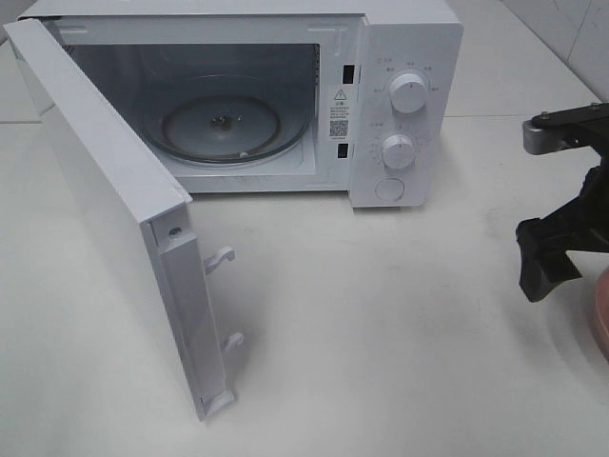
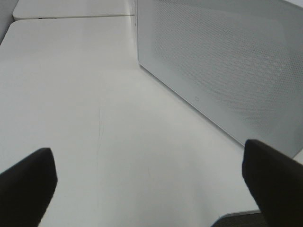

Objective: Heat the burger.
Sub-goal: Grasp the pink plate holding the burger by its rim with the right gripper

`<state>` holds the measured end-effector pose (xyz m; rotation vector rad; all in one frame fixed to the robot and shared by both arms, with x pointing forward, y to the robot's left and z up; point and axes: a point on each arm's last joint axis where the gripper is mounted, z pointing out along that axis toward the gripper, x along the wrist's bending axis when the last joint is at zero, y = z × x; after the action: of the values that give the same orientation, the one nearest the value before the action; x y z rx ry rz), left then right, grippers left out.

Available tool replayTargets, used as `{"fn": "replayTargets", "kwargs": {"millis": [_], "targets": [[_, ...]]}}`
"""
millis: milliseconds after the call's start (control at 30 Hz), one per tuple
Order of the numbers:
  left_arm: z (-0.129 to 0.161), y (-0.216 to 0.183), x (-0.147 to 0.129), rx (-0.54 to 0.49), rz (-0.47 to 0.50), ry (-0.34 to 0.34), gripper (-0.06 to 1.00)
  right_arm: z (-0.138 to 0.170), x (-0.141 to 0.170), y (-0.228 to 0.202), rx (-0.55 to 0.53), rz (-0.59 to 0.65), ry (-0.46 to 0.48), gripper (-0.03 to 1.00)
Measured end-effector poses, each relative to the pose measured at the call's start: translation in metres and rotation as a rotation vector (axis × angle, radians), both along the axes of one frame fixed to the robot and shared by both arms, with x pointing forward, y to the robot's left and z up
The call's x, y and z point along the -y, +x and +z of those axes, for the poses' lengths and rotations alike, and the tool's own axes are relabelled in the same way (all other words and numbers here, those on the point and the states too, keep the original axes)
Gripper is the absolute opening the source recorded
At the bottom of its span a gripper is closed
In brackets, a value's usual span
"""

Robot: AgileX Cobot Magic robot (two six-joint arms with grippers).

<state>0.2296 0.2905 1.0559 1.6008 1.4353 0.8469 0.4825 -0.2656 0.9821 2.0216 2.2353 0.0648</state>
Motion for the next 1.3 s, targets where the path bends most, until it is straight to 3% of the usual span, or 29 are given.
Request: {"fn": "replayTargets", "kwargs": {"millis": [333,700,1300], "targets": [[0.000,0.000,0.000,0.000,0.000,0.000,0.99,-0.010,0.027,-0.003,0.002,-0.099,-0.009,0.98],[0.000,0.000,0.000,0.000,0.000,0.000,0.99,-0.049,0.030,0.000,-0.051,-0.140,-0.044,0.96],[0.000,0.000,0.000,0.000,0.000,0.000,0.99,-0.078,0.032,0.010,-0.084,-0.144,-0.077,0.93]]}}
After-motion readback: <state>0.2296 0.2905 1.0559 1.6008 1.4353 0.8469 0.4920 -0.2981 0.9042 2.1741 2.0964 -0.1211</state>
